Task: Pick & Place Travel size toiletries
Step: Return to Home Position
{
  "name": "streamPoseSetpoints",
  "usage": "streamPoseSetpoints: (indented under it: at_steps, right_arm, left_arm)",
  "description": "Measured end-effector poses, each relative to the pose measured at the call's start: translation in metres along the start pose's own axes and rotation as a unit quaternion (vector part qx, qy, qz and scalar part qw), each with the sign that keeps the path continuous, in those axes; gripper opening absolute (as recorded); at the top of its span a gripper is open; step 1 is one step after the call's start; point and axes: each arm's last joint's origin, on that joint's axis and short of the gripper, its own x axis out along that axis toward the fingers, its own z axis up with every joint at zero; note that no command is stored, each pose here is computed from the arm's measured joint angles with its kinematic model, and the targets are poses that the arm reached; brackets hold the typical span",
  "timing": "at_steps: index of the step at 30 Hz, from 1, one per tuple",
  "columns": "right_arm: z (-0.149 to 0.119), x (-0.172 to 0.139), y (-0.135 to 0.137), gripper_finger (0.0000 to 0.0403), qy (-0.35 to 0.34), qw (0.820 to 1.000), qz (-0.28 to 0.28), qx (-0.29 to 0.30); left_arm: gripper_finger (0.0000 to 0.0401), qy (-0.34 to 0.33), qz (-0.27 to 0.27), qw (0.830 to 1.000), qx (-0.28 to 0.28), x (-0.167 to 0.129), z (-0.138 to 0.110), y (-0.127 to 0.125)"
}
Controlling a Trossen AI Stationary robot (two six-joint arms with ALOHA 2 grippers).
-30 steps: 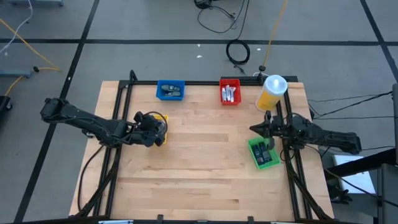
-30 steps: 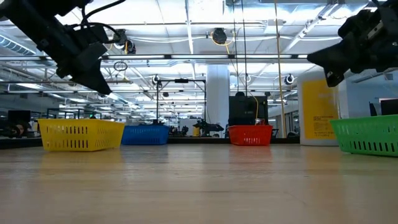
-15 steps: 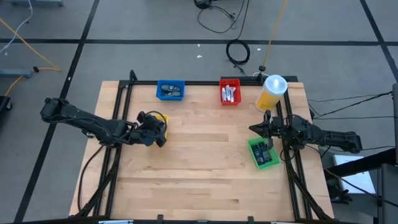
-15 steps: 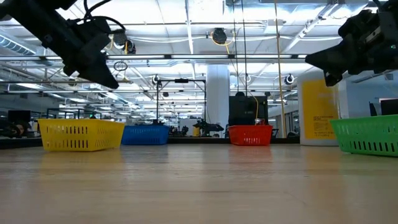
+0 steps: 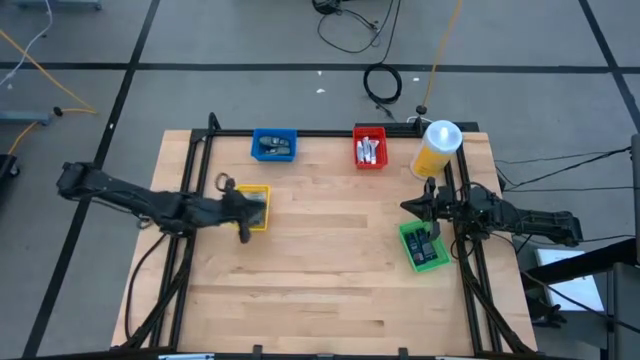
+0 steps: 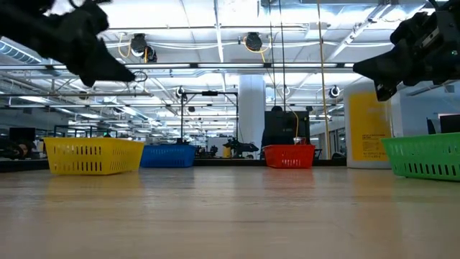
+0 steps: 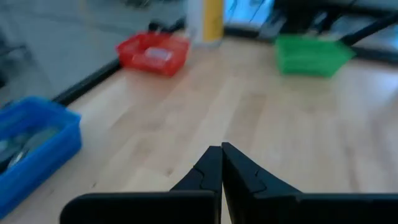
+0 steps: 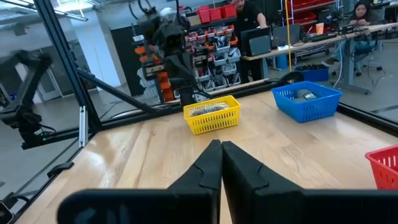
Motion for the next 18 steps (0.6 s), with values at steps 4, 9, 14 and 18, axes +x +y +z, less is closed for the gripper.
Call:
streamPoseSetpoints:
  at_steps: [4,9,14,18]
  right_arm:
    - [0.000,0.000,0.000,0.0002,-0.001,1.000,0.000,0.000]
    - [0.000,0.000,0.000,0.0004,-0.002,1.000,0.000,0.000]
    - [0.000,0.000,0.000,0.0002,-0.002,1.000,0.000,0.000]
    - [0.000,0.000,0.000,0.0004,-0.002,1.000,0.000,0.000]
  left_arm:
    - [0.0003,-0.048,-0.074,0.996,0.011,-0.021,-0.005,0.012]
    - [0.0006,-0.101,-0.133,0.985,0.033,-0.036,-0.011,0.024]
    - [0.0006,-0.099,-0.173,0.979,0.046,-0.049,-0.020,0.034]
    - [0.0002,-0.134,-0.167,0.975,0.063,-0.061,-0.020,0.041]
